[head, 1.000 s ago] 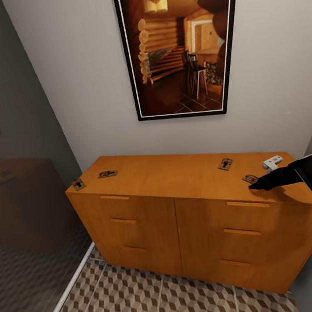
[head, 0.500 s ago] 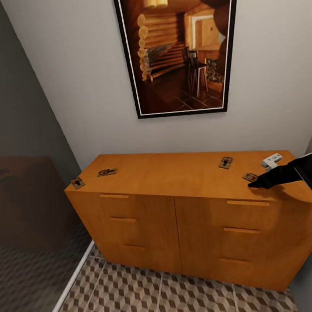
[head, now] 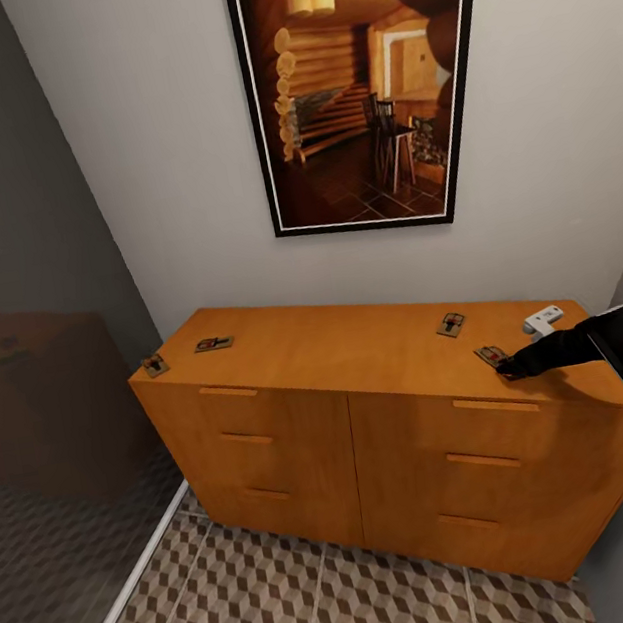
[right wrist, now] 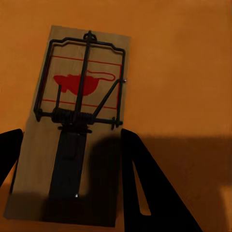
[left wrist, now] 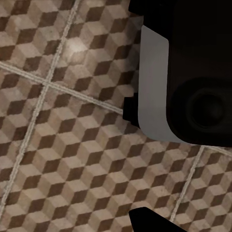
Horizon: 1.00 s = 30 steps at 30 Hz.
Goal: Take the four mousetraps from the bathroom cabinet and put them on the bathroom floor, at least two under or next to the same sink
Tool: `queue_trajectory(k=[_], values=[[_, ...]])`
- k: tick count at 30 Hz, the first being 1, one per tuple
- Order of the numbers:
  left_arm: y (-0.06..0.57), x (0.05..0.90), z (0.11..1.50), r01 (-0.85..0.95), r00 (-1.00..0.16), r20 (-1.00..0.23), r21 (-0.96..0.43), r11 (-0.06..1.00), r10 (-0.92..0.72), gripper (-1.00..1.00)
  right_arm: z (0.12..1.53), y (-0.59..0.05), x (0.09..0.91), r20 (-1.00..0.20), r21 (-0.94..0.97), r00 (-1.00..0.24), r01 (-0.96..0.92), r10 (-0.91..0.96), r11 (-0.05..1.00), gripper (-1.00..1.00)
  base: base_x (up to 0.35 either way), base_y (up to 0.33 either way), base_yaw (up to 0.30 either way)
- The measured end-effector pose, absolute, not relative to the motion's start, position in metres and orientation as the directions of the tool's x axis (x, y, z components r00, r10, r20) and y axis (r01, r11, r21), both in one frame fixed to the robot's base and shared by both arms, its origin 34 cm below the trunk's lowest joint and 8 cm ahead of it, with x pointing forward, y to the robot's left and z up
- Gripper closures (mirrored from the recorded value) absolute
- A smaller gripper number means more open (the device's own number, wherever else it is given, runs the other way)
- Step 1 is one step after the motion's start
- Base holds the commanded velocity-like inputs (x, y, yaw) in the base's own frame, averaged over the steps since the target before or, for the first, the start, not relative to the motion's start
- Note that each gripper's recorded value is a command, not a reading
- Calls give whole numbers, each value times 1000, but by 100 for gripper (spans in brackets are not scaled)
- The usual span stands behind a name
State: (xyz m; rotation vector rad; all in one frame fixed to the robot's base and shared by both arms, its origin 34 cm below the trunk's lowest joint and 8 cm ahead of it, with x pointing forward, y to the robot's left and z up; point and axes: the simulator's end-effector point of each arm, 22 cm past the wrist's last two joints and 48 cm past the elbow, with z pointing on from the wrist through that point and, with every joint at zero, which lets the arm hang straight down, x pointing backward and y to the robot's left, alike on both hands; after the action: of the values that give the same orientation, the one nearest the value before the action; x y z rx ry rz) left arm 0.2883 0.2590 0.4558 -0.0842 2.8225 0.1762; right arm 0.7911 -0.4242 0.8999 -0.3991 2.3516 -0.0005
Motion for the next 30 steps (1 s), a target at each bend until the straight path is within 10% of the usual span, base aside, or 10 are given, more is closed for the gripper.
queue_trajectory(k=[30], values=[[259,293,458,-79,-946,-322,111,991,-39,-100,900,-427,788,-674,-109,-686,-277,-276,955,100,0,0,0]])
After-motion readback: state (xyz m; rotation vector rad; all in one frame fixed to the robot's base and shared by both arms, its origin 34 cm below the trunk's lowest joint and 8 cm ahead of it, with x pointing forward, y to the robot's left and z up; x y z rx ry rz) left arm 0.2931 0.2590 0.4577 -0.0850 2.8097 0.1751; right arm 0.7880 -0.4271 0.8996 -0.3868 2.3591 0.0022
